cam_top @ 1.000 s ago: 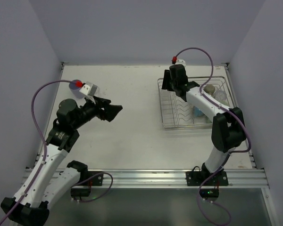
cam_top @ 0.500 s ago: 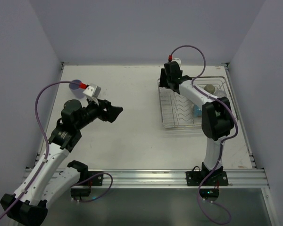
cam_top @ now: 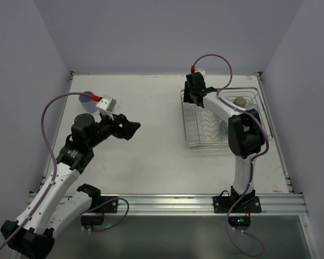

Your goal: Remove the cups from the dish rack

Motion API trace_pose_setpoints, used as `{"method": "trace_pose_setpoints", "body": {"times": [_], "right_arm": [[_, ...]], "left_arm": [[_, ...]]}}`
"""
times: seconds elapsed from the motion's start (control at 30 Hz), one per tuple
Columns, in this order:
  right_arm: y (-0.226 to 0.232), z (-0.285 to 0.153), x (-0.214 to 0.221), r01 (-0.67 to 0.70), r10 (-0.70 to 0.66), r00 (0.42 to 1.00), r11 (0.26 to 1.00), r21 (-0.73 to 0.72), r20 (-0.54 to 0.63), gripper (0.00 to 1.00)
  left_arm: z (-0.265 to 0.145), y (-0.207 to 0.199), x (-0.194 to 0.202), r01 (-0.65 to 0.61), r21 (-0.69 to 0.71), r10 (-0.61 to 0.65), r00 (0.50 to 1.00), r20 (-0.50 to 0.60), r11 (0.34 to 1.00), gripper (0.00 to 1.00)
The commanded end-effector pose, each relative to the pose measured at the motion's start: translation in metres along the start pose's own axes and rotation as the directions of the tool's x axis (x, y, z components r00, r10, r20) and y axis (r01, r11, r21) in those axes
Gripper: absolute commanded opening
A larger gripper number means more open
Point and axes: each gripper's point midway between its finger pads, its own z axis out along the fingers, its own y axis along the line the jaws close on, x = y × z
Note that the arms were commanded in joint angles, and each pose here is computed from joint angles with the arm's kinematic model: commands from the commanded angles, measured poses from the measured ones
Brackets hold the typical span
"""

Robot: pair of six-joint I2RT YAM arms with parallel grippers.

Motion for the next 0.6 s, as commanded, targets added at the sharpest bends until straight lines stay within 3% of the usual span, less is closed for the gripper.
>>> {"method": "trace_pose_setpoints", "body": {"times": [0.0,0.03,0.17,0.4,0.53,0.57], "right_arm": [[0.002,-0.005,-0.014,-0.011,0.011,0.999,1.000,-0.015,0.034,0.46],[0.001,-0.011,-0.017,-0.016,0.017,0.999,1.000,-0.021,0.045,0.38],[-0.002,-0.047,-0.048,-0.052,0.059,0.987,0.997,-0.052,0.146,0.29],[-0.005,-0.140,-0.081,-0.125,0.193,0.931,0.966,-0.227,0.311,0.29],[0.005,-0.173,-0.057,-0.186,0.311,0.909,0.899,-0.397,0.277,0.30],[0.020,-0.188,-0.057,-0.178,0.341,0.903,0.850,-0.496,0.260,0.30]], "left_arm": [[0.000,0.000,-0.012,-0.036,-0.009,0.037,0.999,0.033,0.999,0.81],[0.001,0.001,-0.010,-0.035,-0.012,0.035,0.999,0.028,0.999,0.81],[0.006,-0.002,-0.007,-0.014,0.009,0.014,1.000,0.006,1.000,0.81],[0.015,-0.016,-0.015,0.083,0.079,-0.085,0.996,0.015,0.993,0.79],[0.023,-0.031,-0.021,0.213,0.156,-0.218,0.976,0.014,0.965,0.78],[0.024,-0.042,-0.025,0.220,0.222,-0.229,0.973,0.015,0.950,0.76]]}}
